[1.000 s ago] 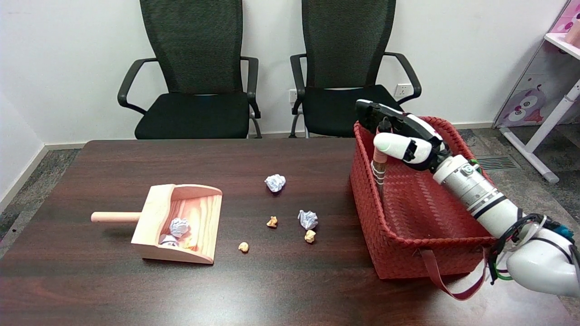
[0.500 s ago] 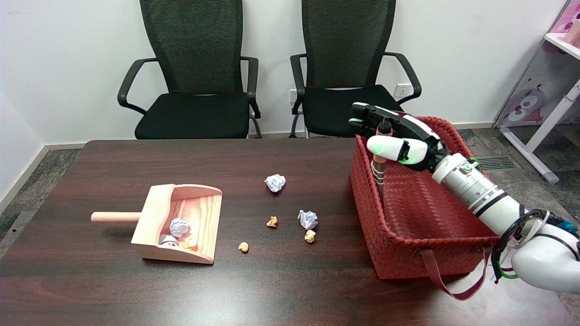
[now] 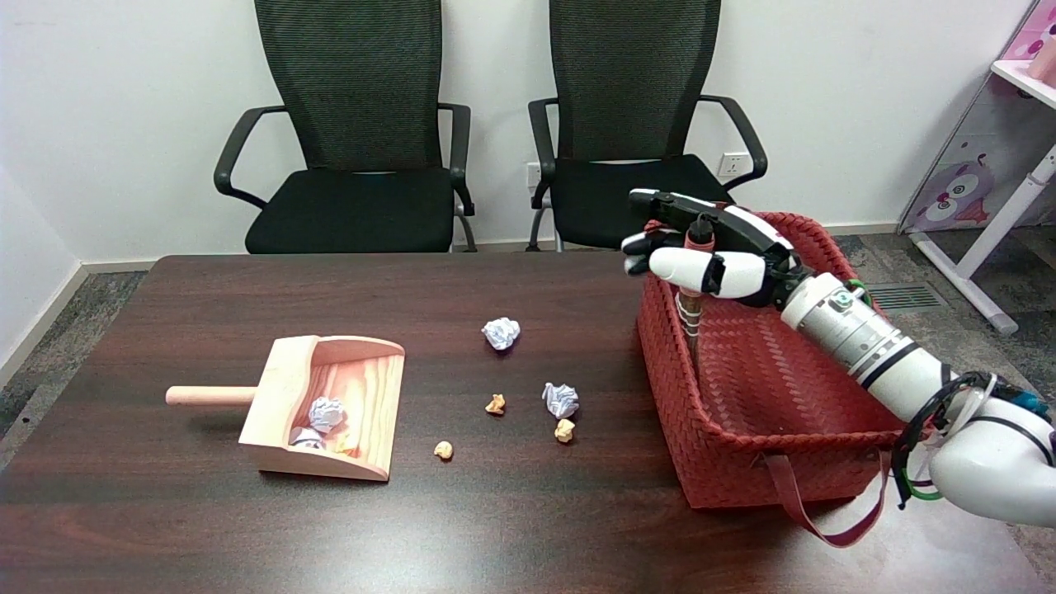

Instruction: Pick up the broom by its handle.

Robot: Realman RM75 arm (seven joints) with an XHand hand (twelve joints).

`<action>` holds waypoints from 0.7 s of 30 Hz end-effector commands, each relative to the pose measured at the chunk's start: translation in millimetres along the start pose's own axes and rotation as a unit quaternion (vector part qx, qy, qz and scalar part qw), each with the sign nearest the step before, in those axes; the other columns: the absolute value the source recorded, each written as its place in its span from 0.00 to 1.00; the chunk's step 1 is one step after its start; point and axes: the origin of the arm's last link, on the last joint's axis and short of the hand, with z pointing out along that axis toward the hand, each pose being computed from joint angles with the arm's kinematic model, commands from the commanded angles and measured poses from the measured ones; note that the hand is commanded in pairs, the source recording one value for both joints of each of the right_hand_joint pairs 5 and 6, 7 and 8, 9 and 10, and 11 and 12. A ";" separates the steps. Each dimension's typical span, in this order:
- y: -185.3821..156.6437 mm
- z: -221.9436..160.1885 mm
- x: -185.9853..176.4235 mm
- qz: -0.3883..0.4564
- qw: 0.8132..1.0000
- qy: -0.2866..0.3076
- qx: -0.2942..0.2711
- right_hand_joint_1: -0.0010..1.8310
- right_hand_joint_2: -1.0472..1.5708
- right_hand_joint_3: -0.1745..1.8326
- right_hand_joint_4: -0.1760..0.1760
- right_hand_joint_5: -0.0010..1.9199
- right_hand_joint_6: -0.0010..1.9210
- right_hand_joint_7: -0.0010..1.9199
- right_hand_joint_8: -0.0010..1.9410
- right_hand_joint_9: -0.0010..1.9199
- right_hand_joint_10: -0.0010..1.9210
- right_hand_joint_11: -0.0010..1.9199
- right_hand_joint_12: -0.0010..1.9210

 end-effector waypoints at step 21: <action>1.6 2.4 -8.3 -0.007 1.000 -0.010 -0.004 0.56 0.67 0.50 1.00 0.80 0.80 0.80 0.79 0.80 0.80 0.85 0.85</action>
